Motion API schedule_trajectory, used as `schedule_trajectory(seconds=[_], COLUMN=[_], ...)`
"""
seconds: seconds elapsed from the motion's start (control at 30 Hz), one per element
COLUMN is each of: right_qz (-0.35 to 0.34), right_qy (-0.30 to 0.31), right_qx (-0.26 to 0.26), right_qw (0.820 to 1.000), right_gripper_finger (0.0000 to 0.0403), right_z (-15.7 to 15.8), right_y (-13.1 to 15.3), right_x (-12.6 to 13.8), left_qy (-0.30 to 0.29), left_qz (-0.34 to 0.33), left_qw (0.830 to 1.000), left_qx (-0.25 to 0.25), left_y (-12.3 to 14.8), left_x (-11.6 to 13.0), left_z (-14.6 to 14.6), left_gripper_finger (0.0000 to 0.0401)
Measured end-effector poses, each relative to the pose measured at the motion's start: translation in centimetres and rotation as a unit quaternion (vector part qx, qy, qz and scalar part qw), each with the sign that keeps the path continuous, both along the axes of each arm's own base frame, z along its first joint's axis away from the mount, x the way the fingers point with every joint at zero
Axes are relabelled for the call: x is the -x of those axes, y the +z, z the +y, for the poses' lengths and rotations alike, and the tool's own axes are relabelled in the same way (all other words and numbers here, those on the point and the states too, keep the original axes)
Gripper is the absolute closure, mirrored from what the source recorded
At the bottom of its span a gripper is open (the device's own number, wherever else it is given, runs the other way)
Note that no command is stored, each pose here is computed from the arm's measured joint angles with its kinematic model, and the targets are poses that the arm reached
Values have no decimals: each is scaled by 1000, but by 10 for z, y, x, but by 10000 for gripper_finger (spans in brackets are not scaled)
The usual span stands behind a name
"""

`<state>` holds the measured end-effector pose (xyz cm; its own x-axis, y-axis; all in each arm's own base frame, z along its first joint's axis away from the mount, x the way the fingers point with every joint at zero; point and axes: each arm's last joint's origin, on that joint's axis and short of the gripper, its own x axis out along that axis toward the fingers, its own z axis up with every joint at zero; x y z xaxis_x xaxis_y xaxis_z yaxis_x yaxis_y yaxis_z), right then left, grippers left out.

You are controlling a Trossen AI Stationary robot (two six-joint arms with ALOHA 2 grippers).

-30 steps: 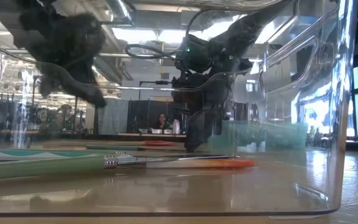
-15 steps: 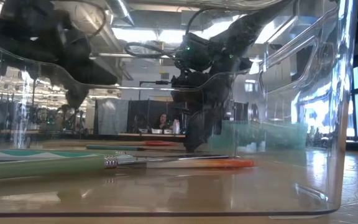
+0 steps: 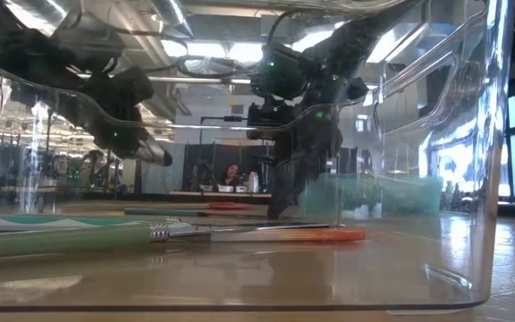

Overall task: Pick & Place Kitchen Items
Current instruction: Put the blue table knife into the transparent bin

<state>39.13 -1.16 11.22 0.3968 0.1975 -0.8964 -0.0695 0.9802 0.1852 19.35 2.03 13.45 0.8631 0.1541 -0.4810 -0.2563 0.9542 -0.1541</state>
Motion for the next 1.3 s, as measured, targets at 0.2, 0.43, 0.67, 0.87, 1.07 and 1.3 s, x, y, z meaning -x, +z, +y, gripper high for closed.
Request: schedule_trajectory(seconds=[0.2,0.43,0.67,0.87,1.07,1.3], right_qz=[-8,-32,-54,-48,-43,-39], right_qy=[-2,-3,-8,-35,-59,-61], right_qx=[8,9,11,8,14,16], right_qw=[1000,999,998,998,997,997], right_gripper_finger=[240,240,240,240,240,240], right_z=[-1,-1,-2,-2,-3,-1], right_y=[0,1,1,1,1,1], right_x=[-1,-5,-10,-10,-10,-9], left_qy=[55,190,125,-38,-52,-58], left_qz=[-6,-49,-19,29,43,78], left_qw=[998,970,986,997,997,995], left_qx=[19,146,111,52,32,21], left_y=[0,0,-2,-6,-8,-13], left_x=[1,3,3,4,5,9], left_z=[9,16,13,4,3,3], left_gripper_finger=[275,258,265,269,268,267])
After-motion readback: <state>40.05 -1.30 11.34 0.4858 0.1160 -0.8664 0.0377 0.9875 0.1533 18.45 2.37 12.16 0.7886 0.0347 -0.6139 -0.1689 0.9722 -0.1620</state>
